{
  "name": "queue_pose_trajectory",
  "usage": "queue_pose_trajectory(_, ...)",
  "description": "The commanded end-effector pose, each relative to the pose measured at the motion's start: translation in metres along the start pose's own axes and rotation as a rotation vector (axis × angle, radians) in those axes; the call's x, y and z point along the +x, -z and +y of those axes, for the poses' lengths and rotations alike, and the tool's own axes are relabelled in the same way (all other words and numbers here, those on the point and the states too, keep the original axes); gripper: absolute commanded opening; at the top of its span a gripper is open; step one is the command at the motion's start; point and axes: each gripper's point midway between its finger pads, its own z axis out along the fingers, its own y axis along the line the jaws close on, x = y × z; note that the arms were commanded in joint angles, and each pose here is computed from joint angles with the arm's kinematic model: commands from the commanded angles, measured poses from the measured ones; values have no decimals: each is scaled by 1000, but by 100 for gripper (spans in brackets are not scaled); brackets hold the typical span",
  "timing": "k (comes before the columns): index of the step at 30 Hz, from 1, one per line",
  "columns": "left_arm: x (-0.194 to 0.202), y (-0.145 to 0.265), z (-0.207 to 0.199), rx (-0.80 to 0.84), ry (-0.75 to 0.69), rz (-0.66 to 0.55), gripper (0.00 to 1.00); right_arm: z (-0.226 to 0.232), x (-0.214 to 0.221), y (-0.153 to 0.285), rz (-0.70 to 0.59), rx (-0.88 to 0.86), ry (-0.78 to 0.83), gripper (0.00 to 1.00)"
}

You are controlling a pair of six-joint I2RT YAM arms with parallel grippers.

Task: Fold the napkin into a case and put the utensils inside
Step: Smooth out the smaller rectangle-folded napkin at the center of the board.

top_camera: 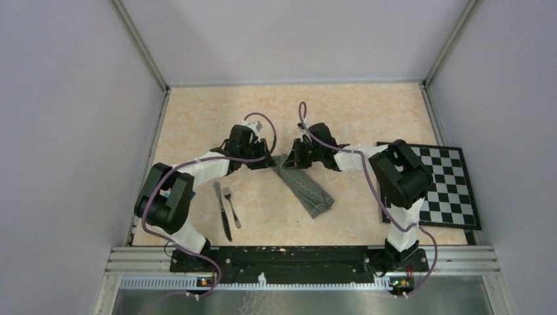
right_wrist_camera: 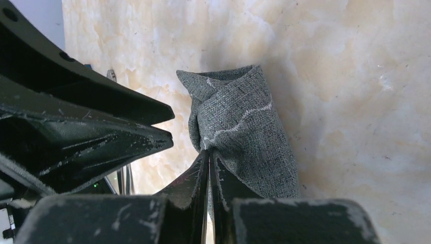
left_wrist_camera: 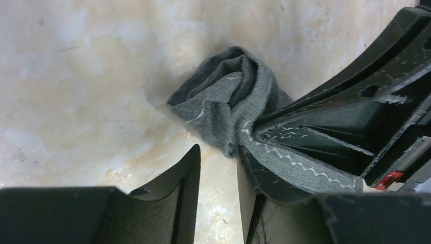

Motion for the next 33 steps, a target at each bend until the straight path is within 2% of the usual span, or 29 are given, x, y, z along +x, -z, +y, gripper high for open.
queue_pose_trajectory(1,-17,-4,-4,-76,-87,-42,36,15,-17,-7,-44,-44,35,3)
queue_pose_trajectory(12,-12,-20,-6,-159,-153,-8,31,17,-18,-9,-45,-49,40,2)
queue_pose_trajectory(18,-5,-23,-6,-167,-162,7,23,15,-17,-9,-42,-41,40,2)
queue_pose_trajectory(26,-13,-18,-17,-125,-180,-37,0,21,-14,-12,-35,-53,57,2)
queue_pose_trajectory(33,-12,-15,-19,-111,-182,-45,0,37,-27,4,-82,-65,79,7)
